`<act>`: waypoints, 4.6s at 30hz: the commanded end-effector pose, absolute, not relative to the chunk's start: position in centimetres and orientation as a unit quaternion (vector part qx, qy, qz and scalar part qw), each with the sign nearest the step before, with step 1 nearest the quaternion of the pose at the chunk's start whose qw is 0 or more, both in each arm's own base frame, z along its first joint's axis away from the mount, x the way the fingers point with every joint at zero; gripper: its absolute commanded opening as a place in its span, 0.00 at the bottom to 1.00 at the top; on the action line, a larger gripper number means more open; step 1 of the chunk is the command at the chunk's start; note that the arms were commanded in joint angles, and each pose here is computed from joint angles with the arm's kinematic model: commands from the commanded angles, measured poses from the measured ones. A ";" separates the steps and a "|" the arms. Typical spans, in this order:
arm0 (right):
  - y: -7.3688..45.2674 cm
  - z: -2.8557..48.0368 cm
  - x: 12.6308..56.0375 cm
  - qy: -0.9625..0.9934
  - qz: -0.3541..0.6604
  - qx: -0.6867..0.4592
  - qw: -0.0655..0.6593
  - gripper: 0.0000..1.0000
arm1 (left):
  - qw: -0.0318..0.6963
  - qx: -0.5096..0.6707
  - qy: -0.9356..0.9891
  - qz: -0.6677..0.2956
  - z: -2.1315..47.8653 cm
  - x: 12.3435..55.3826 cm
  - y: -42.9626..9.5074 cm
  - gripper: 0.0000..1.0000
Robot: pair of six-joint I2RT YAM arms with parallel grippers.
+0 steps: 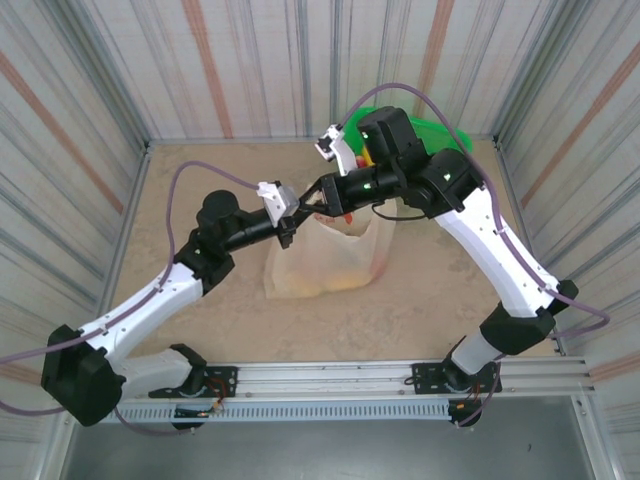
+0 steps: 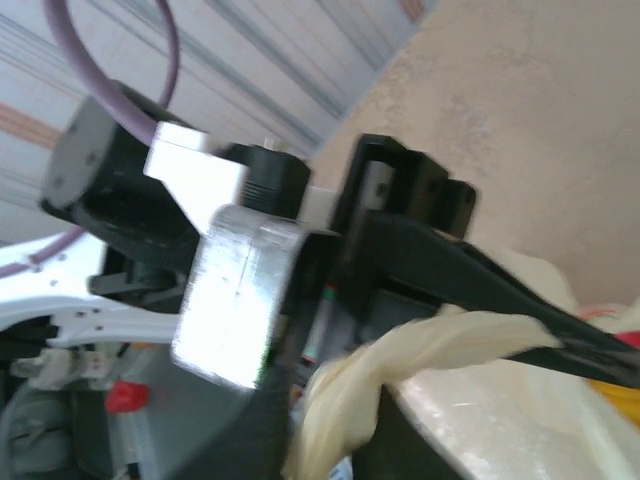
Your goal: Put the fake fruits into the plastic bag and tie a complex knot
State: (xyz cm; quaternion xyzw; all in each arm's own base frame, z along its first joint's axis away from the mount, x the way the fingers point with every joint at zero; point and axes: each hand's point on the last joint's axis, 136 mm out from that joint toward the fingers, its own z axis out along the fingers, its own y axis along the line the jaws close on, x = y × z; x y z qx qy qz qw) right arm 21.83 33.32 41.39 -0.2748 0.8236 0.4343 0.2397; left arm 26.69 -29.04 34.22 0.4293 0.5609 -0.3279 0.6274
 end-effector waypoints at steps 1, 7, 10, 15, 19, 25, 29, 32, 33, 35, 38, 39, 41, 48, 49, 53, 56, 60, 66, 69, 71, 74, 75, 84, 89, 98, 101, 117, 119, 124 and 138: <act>31.8 43.7 21.1 0.783 0.430 -0.333 0.300 0.36 | 0.640 0.408 0.561 -0.329 35.7 26.9 -27.7 0.00; 28.5 45.1 19.3 0.668 0.368 -0.444 0.471 0.53 | 0.626 0.391 0.601 -0.308 33.8 28.3 -24.7 0.00; 25.9 45.6 21.6 0.627 0.300 -0.438 0.570 0.67 | 0.621 0.396 0.605 -0.303 32.9 28.5 -24.5 0.00; 24.2 42.3 23.8 0.585 0.271 -0.468 0.605 0.78 | 0.617 0.390 0.609 -0.310 31.8 28.7 -24.5 0.00; 24.2 39.0 26.1 0.582 0.336 -0.472 0.571 0.82 | 0.620 0.387 0.609 -0.310 31.3 28.7 -24.4 0.00; 26.0 35.6 27.8 0.576 0.440 -0.497 0.477 0.84 | 0.615 0.385 0.610 -0.318 31.1 28.7 -24.4 0.00; 26.1 35.7 28.0 0.560 0.481 -0.503 0.450 0.82 | 0.615 0.388 0.611 -0.313 31.0 28.7 -24.3 0.00; 25.3 36.6 28.1 0.530 0.489 -0.515 0.463 0.81 | 0.612 0.390 0.612 -0.314 30.7 28.8 -24.4 0.00; 25.1 36.7 28.1 0.524 0.491 -0.517 0.465 0.81 | 0.611 0.390 0.612 -0.316 30.7 28.8 -24.5 0.00; 24.9 36.8 27.8 0.518 0.487 -0.524 0.469 0.81 | 0.608 0.390 0.613 -0.320 30.6 29.0 -24.6 0.00; 25.2 36.0 27.8 0.520 0.479 -0.533 0.465 0.82 | 0.608 0.388 0.611 -0.326 30.6 29.1 -24.6 0.00; 25.6 35.5 27.8 0.522 0.478 -0.535 0.462 0.82 | 0.608 0.388 0.610 -0.328 30.7 29.1 -24.6 0.00; 26.4 34.4 27.8 0.525 0.477 -0.542 0.450 0.84 | 0.607 0.390 0.606 -0.335 30.8 29.0 -24.8 0.00; 29.4 30.9 28.8 0.541 0.463 -0.560 0.423 0.85 | 0.603 0.394 0.600 -0.348 30.8 28.7 -25.1 0.00; 29.9 30.3 29.3 0.545 0.458 -0.563 0.420 0.85 | 0.604 0.395 0.599 -0.348 30.9 28.7 -25.1 0.00; 31.4 28.9 31.1 0.554 0.452 -0.566 0.409 0.80 | 0.601 0.398 0.596 -0.352 30.9 28.5 -25.2 0.00; 32.3 28.3 31.8 0.557 0.451 -0.566 0.406 0.76 | 0.601 0.399 0.595 -0.354 30.9 28.4 -25.2 0.00; 33.1 28.2 31.6 0.555 0.458 -0.568 0.400 0.62 | 0.601 0.396 0.599 -0.353 30.9 28.5 -25.2 0.00; 32.9 27.1 31.0 0.569 0.350 -0.589 0.455 0.06 | 0.600 0.365 0.625 -0.341 31.2 29.6 -24.6 0.00; 31.3 27.9 33.0 0.603 0.293 -0.542 0.507 0.00 | 0.593 0.345 0.637 -0.353 31.7 29.7 -24.6 0.00; 29.5 29.3 33.8 0.616 0.273 -0.493 0.550 0.00 | 0.590 0.327 0.649 -0.353 31.9 29.9 -24.6 0.00; 28.8 31.2 31.8 0.570 0.245 -0.492 0.610 0.00 | 0.559 0.295 0.698 -0.335 31.4 30.8 -24.5 0.00; 29.1 31.2 30.8 0.550 0.227 -0.510 0.620 0.00 | 0.527 0.298 0.720 -0.339 31.0 30.8 -24.9 0.00; 29.7 31.8 28.9 0.512 0.181 -0.541 0.642 0.00 | 0.365 0.354 0.754 -0.416 28.2 27.9 -28.3 0.00; 29.9 31.5 29.4 0.511 0.160 -0.553 0.638 0.00 | 0.343 0.368 0.747 -0.434 28.3 26.6 -28.7 0.00; 31.2 29.6 28.3 0.501 0.174 -0.583 0.615 0.00 | 0.352 0.362 0.724 -0.470 29.5 26.1 -29.3 0.41; 31.7 28.7 28.4 0.509 0.172 -0.588 0.604 0.00 | 0.348 0.365 0.716 -0.482 29.8 25.9 -29.5 0.48; 31.7 27.0 29.5 0.548 0.148 -0.574 0.591 0.00 | 0.387 0.372 0.683 -0.496 31.0 24.9 -29.2 0.55; 31.7 26.9 29.5 0.550 0.149 -0.572 0.590 0.00 | 0.392 0.372 0.683 -0.492 31.0 24.9 -29.0 0.54; 31.6 27.0 29.7 0.555 0.152 -0.566 0.590 0.00 | 0.415 0.359 0.692 -0.469 30.9 25.6 -28.3 0.50; 31.9 27.5 29.0 0.556 0.161 -0.568 0.586 0.00 | 0.428 0.360 0.682 -0.471 31.4 25.5 -28.6 0.53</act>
